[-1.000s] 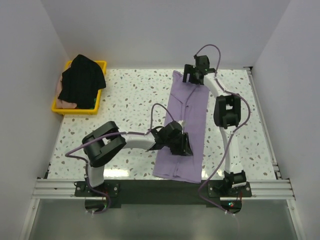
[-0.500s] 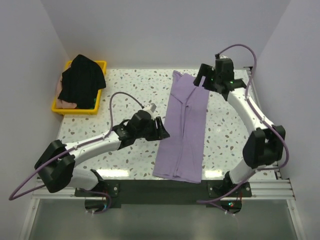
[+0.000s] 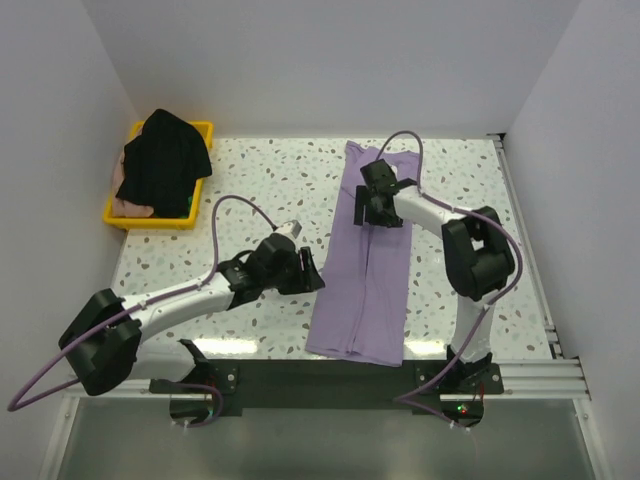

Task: Fold and stack the t-shirts
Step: Fold the tshirt

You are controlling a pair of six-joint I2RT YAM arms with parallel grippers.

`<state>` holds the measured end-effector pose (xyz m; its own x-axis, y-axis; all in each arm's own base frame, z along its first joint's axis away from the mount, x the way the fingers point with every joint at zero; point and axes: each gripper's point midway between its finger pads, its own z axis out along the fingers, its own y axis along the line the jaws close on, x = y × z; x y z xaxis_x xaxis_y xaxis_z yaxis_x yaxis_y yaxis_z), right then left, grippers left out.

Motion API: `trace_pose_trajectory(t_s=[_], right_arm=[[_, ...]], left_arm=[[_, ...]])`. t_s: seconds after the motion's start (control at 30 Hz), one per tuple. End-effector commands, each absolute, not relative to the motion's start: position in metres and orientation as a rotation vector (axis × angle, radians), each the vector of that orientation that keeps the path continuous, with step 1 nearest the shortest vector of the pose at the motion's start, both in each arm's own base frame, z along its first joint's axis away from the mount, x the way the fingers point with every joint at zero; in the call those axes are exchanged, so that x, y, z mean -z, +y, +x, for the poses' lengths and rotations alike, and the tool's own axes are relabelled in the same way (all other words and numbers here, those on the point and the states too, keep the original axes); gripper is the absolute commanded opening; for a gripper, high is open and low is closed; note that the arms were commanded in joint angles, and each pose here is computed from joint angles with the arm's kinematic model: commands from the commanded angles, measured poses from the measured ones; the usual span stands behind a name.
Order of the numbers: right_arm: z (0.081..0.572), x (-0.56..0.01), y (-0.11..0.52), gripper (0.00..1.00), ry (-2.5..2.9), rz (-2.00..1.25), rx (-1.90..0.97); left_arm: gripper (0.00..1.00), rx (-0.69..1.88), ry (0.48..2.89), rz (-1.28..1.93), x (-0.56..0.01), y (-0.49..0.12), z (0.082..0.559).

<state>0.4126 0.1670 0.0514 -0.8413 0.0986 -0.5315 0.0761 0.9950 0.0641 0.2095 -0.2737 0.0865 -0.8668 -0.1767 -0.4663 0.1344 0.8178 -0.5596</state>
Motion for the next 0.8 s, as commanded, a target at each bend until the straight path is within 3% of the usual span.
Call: trace_pose_trajectory(t_s=[0.0,0.4,0.77], right_arm=[[0.447,-0.073,0.158,0.78,2.466,0.148,0.082],[0.483,-0.074,0.164,0.79,2.431,0.085,0.18],[0.475,-0.056,0.159,0.78,2.455,0.063,0.231]], left_arm=[[0.57,0.783,2.469,-0.007,-0.084,-0.269,0.213],[0.56,0.707,2.512,0.004,-0.059,-0.265,0.215],[0.56,0.676,2.533,0.019,-0.047,-0.263,0.214]])
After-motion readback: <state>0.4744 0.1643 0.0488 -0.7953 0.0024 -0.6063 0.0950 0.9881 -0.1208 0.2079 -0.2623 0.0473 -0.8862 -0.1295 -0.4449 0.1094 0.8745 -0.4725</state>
